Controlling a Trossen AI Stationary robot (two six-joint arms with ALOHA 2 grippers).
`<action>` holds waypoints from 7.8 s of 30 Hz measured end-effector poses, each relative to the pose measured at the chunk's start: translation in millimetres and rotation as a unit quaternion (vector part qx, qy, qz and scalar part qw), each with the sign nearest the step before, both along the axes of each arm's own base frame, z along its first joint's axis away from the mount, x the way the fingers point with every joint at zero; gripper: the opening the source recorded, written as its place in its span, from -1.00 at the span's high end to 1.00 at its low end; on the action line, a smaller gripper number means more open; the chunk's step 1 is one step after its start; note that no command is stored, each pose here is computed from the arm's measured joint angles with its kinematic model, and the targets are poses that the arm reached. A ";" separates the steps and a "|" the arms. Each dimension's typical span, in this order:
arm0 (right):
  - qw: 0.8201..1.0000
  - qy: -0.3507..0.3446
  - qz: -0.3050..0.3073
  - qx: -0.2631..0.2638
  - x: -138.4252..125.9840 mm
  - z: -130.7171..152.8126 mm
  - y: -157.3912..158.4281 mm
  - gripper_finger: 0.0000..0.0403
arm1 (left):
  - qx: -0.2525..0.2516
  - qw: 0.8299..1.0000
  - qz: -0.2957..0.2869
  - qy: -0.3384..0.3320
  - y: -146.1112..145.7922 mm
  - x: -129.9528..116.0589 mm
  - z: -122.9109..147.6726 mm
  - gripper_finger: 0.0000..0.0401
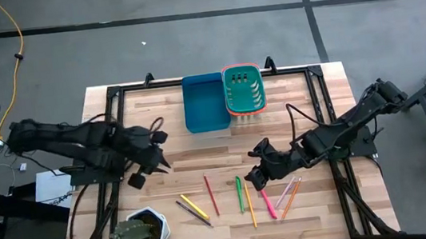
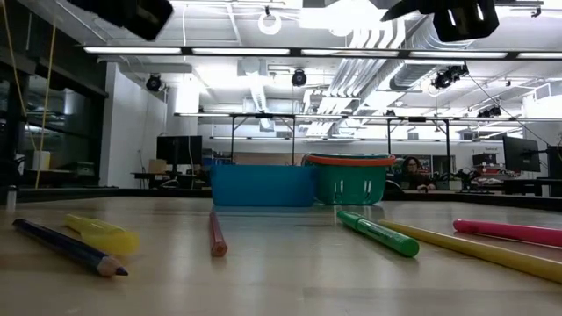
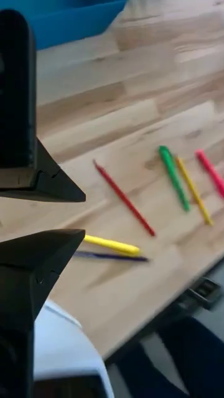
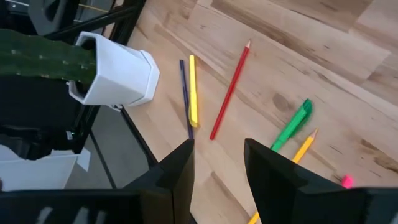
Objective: Sort pens & pencils
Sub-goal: Put the yellow pen into the blue bin
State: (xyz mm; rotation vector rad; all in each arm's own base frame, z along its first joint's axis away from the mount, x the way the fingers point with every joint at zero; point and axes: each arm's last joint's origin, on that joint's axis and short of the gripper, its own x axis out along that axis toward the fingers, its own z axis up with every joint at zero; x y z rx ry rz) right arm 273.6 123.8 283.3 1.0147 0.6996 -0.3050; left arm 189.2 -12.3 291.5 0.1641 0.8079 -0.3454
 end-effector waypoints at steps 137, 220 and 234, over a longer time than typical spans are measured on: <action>0.990 0.111 -0.027 -0.078 -17.1 -16.1 -11.7 0.35 | 0.131 0.948 -0.174 0.230 -75.7 98.0 -150.1 0.67; 0.990 0.109 -0.029 -0.089 -17.2 -16.1 -12.3 0.35 | 0.130 0.946 -0.162 0.248 -75.2 97.1 -154.2 0.85; 0.990 0.109 -0.029 -0.089 -17.2 -16.1 -12.3 0.35 | 0.130 0.946 -0.162 0.248 -75.1 97.1 -154.2 0.86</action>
